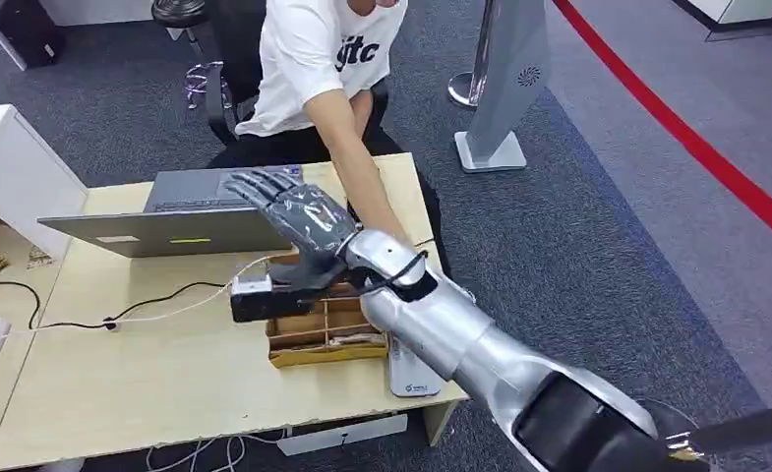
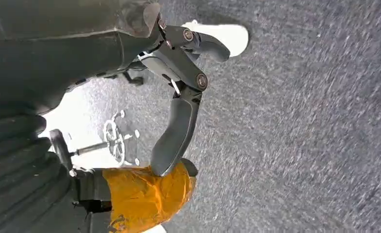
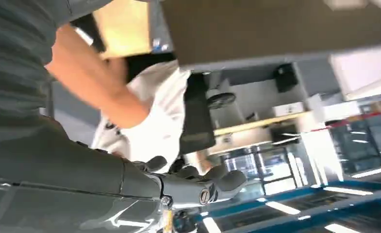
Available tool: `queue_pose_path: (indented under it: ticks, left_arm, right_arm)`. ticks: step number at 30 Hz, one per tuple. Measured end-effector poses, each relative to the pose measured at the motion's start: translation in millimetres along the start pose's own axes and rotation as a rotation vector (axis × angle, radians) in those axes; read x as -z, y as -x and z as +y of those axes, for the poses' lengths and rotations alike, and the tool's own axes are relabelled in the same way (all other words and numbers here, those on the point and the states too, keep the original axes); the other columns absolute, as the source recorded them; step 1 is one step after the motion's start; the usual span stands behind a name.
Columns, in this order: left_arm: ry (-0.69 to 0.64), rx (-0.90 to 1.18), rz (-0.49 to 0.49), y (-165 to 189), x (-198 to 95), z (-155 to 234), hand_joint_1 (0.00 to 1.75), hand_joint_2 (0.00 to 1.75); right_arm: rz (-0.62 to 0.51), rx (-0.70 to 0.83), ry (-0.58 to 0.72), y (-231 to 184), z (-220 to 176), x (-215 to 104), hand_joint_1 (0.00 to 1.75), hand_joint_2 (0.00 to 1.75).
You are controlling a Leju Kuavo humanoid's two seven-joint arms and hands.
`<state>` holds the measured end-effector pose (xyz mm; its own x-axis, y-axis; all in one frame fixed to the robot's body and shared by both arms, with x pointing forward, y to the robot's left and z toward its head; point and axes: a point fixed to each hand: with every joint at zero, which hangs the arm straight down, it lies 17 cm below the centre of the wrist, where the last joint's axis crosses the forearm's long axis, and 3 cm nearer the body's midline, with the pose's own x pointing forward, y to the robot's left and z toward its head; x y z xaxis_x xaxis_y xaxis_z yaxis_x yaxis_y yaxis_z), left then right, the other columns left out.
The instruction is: Pass the card to the sensor for recognition and then transmit it.
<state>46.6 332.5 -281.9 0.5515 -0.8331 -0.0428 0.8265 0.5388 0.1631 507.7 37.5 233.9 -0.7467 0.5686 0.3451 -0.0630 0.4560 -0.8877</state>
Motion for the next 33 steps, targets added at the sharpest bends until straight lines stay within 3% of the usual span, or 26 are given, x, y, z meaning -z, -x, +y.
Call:
queue_pose_path:
  ticks: [9, 16, 22, 33]
  left_arm:
    - [0.006, -0.034, 0.012, 6, 0, -6, 0.00, 1.75]
    - [0.014, -0.069, 0.029, 12, 0, -13, 0.00, 1.75]
    - [0.020, -0.101, 0.038, 16, -1, -18, 0.00, 1.75]
    - [0.022, -0.131, 0.048, 16, -1, -21, 0.00, 1.75]
  right_arm:
    - [-0.051, 0.151, -0.001, -18, 37, -66, 0.00, 1.75]
    - [0.031, 0.224, 0.038, 5, 48, -128, 0.00, 1.75]
    - [0.167, 0.087, 0.019, 55, 46, -170, 0.00, 1.75]
    - [0.255, -0.121, -0.026, 80, 43, -198, 0.00, 1.75]
